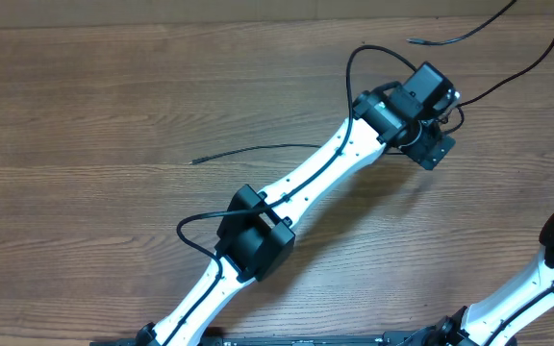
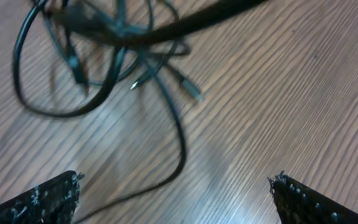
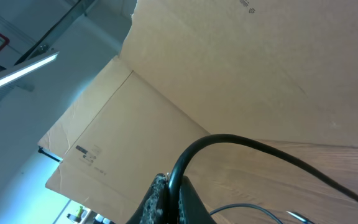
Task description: Untangle cables
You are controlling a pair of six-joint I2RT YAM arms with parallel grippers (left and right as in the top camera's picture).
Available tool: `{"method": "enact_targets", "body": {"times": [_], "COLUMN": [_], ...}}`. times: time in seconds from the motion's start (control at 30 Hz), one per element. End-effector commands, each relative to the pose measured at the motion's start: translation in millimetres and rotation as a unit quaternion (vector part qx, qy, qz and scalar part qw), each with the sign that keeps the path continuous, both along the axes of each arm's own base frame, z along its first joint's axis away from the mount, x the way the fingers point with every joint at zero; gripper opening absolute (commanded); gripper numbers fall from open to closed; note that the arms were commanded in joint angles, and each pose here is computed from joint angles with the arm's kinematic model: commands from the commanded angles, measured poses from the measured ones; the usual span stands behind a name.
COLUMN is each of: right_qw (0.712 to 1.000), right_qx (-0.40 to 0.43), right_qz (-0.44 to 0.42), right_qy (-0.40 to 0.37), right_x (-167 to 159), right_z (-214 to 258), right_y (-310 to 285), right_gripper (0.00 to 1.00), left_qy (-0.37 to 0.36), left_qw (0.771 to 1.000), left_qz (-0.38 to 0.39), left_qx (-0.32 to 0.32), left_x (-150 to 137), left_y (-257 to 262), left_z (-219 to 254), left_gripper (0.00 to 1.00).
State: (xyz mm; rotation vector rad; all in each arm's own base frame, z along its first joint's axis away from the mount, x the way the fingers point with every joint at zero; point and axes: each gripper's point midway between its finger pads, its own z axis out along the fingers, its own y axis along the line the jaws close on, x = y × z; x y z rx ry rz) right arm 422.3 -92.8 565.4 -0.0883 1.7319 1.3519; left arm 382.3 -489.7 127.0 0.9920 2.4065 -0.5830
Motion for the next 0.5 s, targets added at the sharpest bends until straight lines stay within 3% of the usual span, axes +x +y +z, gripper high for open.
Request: {"method": "enact_targets", "body": {"times": [0.0,0.33,0.47], "right_qw": [1.0,1.0,1.0], "right_qx": [-0.018,-0.008,-0.008], "right_qz": [0.01,0.0,0.007], "right_qy": [-0.013,-0.021,-0.021], "right_x": [-14,-9,-8], "right_z": [10,14,14], "right_y": [11,14,19], "right_gripper": [0.04,0.04,0.04], "left_qy": [0.017,-0.014,-0.021], "left_qw": [1.0,0.998,0.998], "left_qz": [0.022,0.06,0.06], "left_qx": [0.005,-0.002,-0.011], "left_x": [-2,16,19], "left_y": [-1,-3,-6], "left_z": [-20,-38,-34], "left_gripper": [1.0,0.98,0.66]}}
